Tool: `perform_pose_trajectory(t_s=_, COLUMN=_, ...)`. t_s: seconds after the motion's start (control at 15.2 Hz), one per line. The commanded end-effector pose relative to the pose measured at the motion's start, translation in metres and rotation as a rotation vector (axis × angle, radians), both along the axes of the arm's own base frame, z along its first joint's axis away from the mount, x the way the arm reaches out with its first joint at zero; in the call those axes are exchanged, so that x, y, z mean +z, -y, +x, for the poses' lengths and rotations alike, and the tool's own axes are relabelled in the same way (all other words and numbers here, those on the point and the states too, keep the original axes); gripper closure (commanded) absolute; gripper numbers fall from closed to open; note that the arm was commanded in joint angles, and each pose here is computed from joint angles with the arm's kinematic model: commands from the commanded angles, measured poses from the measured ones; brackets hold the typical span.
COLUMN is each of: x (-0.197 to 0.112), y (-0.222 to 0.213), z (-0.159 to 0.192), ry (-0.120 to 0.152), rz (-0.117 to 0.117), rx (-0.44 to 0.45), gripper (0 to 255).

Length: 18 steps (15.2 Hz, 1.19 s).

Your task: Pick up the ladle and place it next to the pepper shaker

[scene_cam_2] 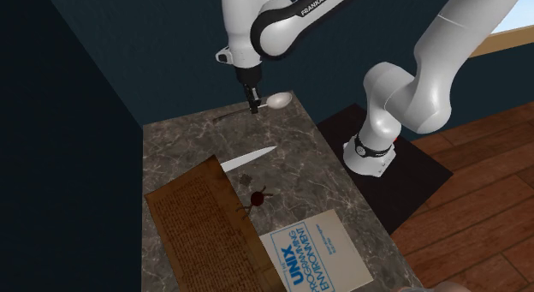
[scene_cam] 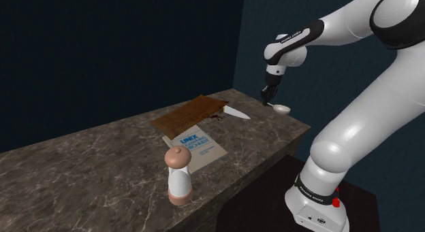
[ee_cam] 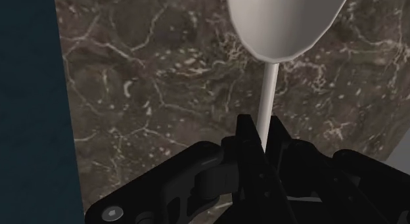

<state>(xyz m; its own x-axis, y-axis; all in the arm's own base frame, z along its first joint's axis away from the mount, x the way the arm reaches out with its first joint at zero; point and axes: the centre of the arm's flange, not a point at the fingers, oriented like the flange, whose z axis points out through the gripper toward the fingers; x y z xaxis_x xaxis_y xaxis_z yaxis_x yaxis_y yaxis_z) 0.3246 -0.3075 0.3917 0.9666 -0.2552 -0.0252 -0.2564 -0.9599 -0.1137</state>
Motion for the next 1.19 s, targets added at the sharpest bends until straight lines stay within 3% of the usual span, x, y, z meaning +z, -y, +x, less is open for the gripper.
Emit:
perform_pose_trajectory(t_s=0.0, x=0.010, y=0.000, z=-0.001, ry=0.000, rz=0.000, rx=0.000, gripper=255)
perform_pose_trajectory(t_s=1.12, x=0.100, y=0.000, z=-0.001, ry=0.000, rz=0.000, rx=0.000, gripper=255)
